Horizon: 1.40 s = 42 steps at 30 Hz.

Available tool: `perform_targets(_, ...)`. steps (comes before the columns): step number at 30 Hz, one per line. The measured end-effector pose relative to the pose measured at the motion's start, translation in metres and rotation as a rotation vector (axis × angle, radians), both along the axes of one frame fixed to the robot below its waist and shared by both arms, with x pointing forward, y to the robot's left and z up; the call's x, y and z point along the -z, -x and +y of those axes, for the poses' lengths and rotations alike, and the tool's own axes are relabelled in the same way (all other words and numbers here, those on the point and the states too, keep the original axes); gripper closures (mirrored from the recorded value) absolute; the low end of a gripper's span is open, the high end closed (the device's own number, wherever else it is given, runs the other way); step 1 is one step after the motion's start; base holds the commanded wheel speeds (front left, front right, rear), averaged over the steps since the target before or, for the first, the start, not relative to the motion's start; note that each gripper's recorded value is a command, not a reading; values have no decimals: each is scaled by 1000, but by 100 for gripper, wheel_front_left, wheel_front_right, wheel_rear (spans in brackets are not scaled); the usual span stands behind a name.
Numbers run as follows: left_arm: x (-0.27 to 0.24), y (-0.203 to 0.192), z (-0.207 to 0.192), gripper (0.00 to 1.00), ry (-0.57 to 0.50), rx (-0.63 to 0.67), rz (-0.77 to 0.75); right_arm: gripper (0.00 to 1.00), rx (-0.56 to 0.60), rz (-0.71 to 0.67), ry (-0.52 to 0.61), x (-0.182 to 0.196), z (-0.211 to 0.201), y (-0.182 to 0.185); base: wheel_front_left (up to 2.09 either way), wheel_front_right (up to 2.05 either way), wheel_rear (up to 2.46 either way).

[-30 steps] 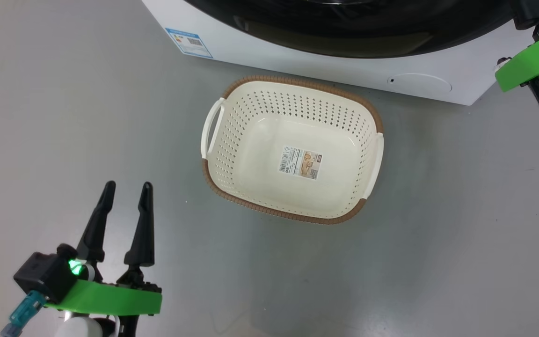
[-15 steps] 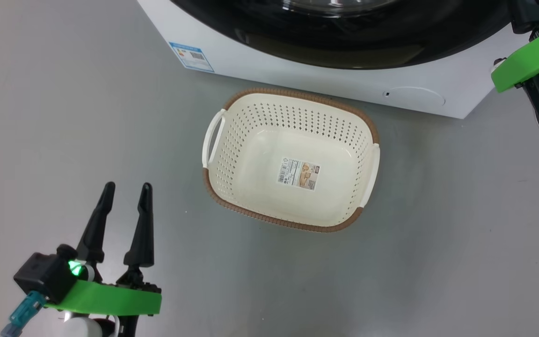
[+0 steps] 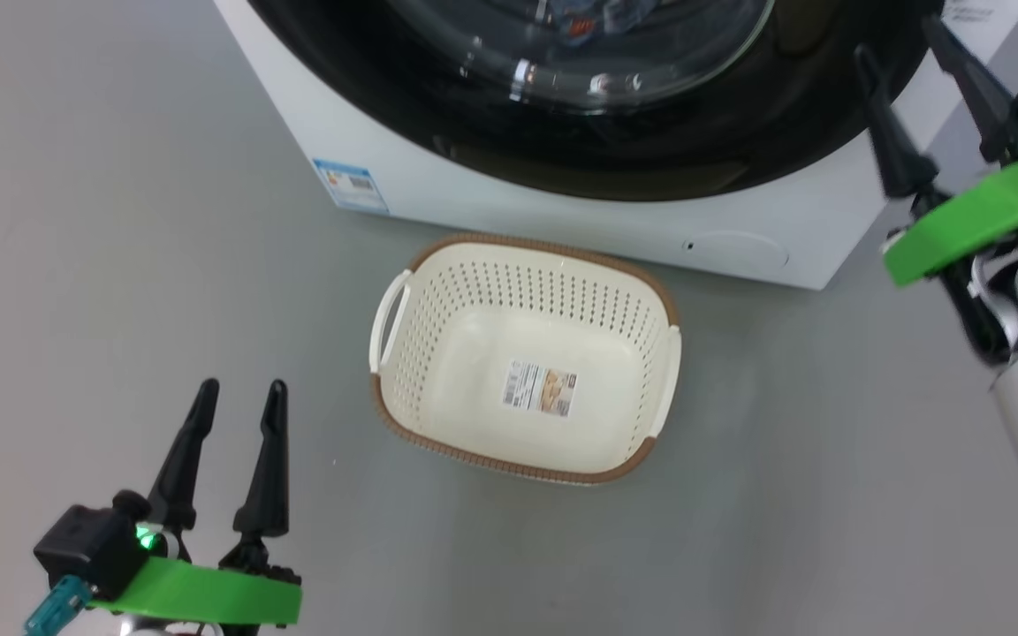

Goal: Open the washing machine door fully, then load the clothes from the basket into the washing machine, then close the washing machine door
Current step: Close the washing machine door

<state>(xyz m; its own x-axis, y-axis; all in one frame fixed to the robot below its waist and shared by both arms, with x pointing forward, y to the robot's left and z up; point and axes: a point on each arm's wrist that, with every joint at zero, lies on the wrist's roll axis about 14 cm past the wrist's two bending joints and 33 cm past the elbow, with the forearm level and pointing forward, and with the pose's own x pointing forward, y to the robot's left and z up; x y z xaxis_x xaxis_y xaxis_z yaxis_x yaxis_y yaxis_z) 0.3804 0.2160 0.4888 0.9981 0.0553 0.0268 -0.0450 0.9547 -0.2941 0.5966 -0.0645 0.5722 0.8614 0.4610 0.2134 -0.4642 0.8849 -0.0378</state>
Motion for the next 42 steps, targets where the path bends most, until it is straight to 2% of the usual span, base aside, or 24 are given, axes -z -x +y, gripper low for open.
perform_targets(13, -25, 28, -13, 0, -27, 65, -73, 0, 29, 36, -17, 0, -27, 83, 0, 0, 0)
perform_targets(23, -38, 33, -38, 0, -11, 144, -122, 0, 115, 63, -119, 2, -68, 144, 0, 0, 0)
perform_targets(34, -50, 29, -62, 0, 10, 220, -161, 0, 215, 51, -164, 4, -105, 196, 0, 0, 0)
perform_targets(42, -50, 28, -62, 0, 9, 222, -161, 0, 307, 70, -185, 17, -130, 219, 0, 0, 0)
